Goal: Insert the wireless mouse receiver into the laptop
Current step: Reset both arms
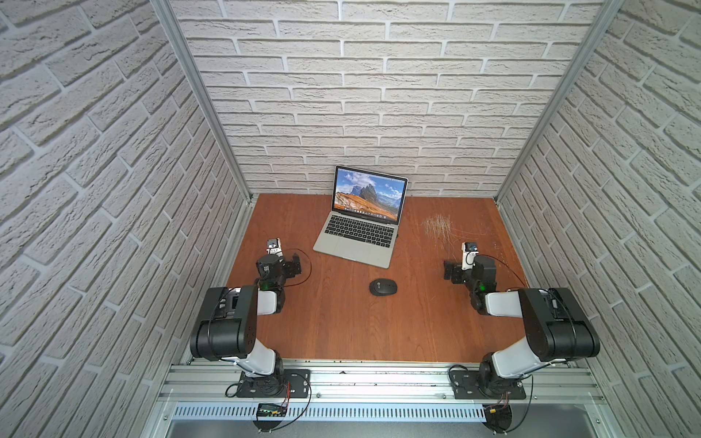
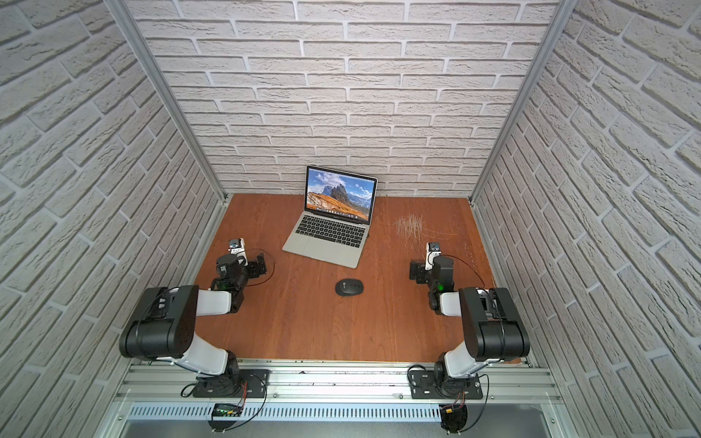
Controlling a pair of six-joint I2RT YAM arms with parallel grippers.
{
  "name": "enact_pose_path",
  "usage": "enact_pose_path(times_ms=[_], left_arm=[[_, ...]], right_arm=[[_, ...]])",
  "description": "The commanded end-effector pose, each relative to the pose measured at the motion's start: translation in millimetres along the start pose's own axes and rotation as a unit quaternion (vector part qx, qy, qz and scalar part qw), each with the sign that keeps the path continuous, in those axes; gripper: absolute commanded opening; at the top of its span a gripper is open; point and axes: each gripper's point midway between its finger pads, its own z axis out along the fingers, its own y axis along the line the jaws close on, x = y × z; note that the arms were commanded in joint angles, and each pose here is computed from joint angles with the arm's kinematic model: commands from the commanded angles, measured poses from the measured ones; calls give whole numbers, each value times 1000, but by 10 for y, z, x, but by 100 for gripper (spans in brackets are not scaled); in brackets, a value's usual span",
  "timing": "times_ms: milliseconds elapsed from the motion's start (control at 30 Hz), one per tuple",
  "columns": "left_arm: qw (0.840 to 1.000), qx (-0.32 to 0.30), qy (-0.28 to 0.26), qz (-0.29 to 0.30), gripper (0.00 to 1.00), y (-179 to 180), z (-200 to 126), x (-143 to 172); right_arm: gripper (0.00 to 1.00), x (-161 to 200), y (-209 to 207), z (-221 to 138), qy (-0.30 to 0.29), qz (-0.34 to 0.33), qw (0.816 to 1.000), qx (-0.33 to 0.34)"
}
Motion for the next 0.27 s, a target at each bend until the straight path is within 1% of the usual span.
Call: enact_pose_path(times_ms=[0, 233], left_arm=[[1000, -2, -26, -3, 98, -5, 9, -156], [1000, 0, -26, -4, 98, -4, 11, -157]], right_arm=[[99, -332, 15, -4, -55, 6, 998, -14], [99, -321, 1, -21, -54, 7, 999, -6]])
